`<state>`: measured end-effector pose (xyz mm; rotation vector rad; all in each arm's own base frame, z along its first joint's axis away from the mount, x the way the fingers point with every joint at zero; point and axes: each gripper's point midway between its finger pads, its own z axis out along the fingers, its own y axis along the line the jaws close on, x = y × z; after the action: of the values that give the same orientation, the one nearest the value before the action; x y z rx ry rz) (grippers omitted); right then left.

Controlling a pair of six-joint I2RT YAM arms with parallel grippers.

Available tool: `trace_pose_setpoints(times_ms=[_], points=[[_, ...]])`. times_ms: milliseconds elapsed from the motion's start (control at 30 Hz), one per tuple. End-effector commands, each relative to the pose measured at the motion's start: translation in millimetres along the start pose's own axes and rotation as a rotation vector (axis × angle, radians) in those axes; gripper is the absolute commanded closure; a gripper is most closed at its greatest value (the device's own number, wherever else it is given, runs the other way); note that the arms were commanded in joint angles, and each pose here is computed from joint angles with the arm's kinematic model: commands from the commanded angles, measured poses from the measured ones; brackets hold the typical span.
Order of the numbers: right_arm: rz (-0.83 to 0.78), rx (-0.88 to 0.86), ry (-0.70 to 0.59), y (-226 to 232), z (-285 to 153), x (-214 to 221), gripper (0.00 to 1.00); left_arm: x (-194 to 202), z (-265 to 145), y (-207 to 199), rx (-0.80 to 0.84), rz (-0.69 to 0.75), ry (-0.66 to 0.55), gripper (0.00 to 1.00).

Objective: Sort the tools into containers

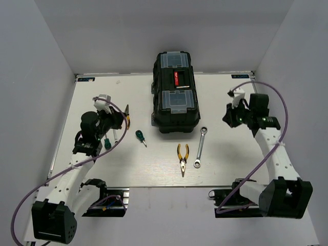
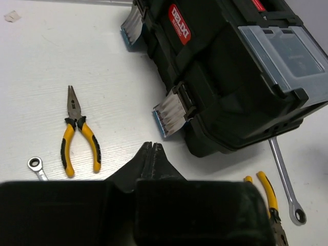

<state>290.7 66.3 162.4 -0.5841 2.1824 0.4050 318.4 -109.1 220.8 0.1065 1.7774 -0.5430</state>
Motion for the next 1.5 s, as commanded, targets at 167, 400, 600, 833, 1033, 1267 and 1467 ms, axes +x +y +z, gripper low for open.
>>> trace_pose_setpoints(times_ms=[167,400,600,833,1033,1267,1467], points=[[-0.107,0.039,-0.098,-4,5,-135,0.32,-9,10,-21,0.113,-0.017,0.025,0.25],[-0.054,0.230,-0.084,-11,62,-219,0.26,5,20,-25,0.157,-0.041,0.103,0.19],[-0.140,0.325,-0.196,4,109,-278,0.21,3,20,-27,0.165,-0.041,0.106,0.17],[-0.133,0.476,-0.191,7,152,-277,0.22,-5,13,-27,0.144,-0.033,0.079,0.16],[-0.161,0.563,-0.188,6,169,-271,0.22,-6,11,-27,0.144,-0.033,0.078,0.16],[-0.198,0.640,-0.103,-5,184,-244,0.22,-12,4,-31,0.152,-0.022,0.051,0.16],[-0.145,0.557,-0.055,6,192,-225,0.22,-12,4,-31,0.152,-0.022,0.051,0.16]])
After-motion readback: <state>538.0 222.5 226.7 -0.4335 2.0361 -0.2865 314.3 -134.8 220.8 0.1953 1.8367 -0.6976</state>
